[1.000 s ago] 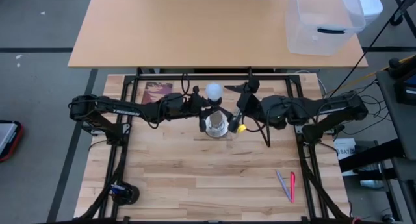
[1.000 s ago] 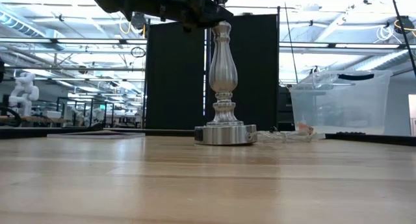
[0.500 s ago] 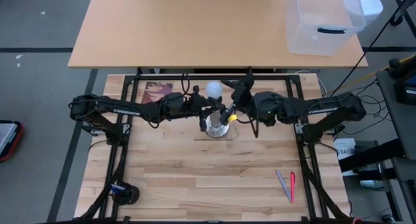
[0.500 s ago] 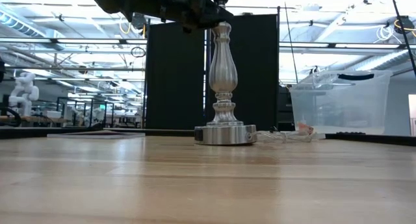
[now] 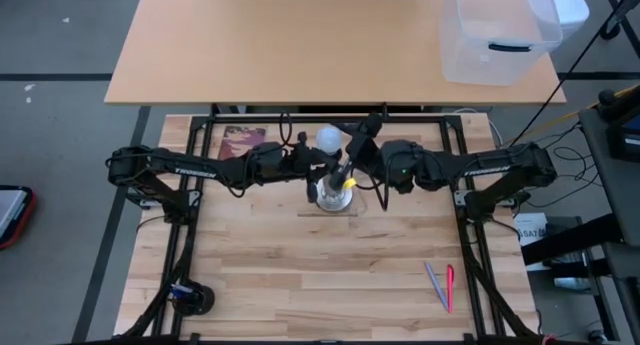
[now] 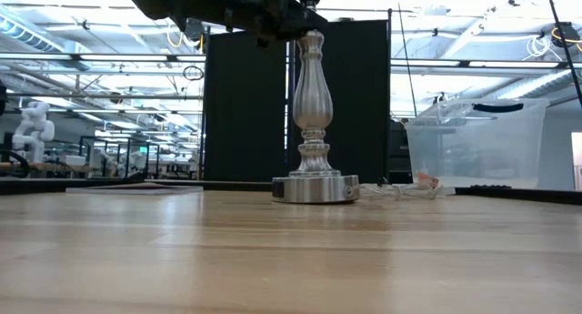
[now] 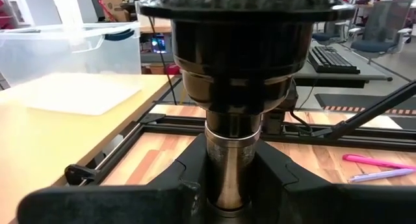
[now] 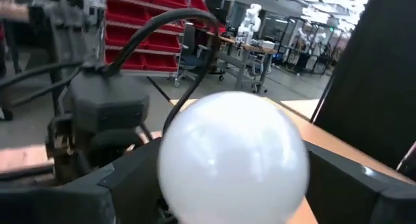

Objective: Screw lightbulb
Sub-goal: Remove the lightbulb from the lamp

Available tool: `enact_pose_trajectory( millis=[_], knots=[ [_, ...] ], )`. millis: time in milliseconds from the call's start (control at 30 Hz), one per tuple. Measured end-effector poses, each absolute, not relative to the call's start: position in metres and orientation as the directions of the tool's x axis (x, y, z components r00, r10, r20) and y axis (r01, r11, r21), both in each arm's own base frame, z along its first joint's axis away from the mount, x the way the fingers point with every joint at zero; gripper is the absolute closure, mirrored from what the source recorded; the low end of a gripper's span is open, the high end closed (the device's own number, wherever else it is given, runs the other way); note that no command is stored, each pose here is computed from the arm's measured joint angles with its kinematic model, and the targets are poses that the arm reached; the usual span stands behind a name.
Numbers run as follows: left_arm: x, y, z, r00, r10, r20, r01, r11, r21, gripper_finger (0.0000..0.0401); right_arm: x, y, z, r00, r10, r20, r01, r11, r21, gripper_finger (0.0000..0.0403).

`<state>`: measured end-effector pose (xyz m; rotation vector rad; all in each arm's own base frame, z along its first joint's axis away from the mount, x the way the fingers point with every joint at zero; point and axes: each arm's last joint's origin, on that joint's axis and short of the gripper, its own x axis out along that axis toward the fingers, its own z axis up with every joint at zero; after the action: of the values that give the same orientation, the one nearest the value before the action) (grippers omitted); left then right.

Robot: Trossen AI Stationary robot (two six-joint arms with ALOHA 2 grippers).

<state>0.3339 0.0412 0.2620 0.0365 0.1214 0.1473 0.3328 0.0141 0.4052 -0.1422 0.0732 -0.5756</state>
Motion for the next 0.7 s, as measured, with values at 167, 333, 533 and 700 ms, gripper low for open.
enact_pose_trajectory(
  millis=[167,333,533,700],
  knots=[
    [0.334,0.04,0.262,0.988,0.1,-0.119,-0.094,0.994,0.057,0.0329,0.329,0.013,0.406,0.857,-0.513,-0.049,0.49,0.841,-0.229,0.0117],
    [0.334,0.039,0.262,0.991,0.06,-0.12,-0.052,0.997,0.061,0.0329,0.32,0.005,0.41,0.918,-0.387,-0.088,0.354,0.899,-0.256,0.013],
    [0.333,0.044,0.262,0.993,-0.013,-0.115,0.02,0.998,0.06,0.0329,0.306,-0.013,0.417,0.969,-0.216,-0.118,0.172,0.937,-0.303,0.0109],
    [0.333,0.049,0.263,0.993,-0.05,-0.11,0.056,0.997,0.053,0.0329,0.3,-0.031,0.42,0.986,-0.099,-0.131,0.053,0.946,-0.32,0.0114]
  ],
)
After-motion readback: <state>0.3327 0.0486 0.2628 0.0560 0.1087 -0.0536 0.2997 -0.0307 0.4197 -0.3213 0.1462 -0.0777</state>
